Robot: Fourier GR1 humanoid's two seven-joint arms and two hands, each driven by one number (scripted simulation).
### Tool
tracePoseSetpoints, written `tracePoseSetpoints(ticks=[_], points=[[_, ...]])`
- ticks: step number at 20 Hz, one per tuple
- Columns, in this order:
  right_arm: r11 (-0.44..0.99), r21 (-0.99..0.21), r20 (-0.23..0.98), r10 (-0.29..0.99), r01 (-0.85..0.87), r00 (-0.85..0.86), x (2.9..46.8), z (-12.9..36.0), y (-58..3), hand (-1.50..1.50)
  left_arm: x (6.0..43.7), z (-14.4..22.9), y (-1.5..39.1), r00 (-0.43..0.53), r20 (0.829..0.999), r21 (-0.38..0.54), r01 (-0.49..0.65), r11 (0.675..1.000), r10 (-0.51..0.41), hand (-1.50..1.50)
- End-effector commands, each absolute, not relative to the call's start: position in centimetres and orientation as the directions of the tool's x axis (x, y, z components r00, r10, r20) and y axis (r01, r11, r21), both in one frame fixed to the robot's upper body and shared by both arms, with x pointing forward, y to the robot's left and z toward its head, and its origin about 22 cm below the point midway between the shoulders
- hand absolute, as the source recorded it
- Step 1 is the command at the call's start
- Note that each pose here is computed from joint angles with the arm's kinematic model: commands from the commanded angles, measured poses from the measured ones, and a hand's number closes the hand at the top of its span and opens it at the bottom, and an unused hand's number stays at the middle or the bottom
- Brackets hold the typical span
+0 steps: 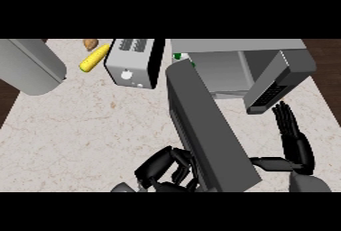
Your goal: Pick up the milk, place it into the microwave and close the microwave
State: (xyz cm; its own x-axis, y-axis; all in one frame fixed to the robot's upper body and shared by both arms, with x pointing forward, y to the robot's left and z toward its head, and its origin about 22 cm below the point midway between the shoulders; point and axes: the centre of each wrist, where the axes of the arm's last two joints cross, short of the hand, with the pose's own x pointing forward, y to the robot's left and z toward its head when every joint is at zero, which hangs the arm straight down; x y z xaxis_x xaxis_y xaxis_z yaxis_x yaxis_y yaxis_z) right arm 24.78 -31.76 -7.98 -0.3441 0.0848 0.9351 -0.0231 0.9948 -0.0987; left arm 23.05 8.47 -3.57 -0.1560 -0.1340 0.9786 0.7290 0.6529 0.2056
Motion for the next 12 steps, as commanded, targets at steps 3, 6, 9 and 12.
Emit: tracePoseSetpoints(ticks=[3, 6, 9, 12], points=[[0.997, -0.072, 0.921, 0.06, -0.015, -0.385, 22.5, -4.2, -32.6, -1.5, 22.0, -3.9, 3.6, -0.205, 0.954, 0.293, 0.778, 0.556, -0.217, 1.5], [0.997, -0.05, 0.911, 0.02, -0.06, -0.411, 21.5, -2.4, -33.4, -1.5, 21.4, -4.3, 2.5, -0.194, 0.957, 0.288, 0.72, 0.632, -0.216, 1.5], [0.992, -0.025, 0.911, -0.027, -0.122, -0.413, 22.1, -1.1, -34.2, -1.5, 22.1, -4.6, 2.1, -0.183, 0.96, 0.28, 0.685, 0.673, -0.213, 1.5], [0.99, -0.04, 0.905, -0.02, -0.132, -0.425, 22.0, 0.3, -34.1, -1.5, 22.5, -3.6, 1.4, -0.187, 0.966, 0.258, 0.626, 0.736, -0.18, 1.5]])
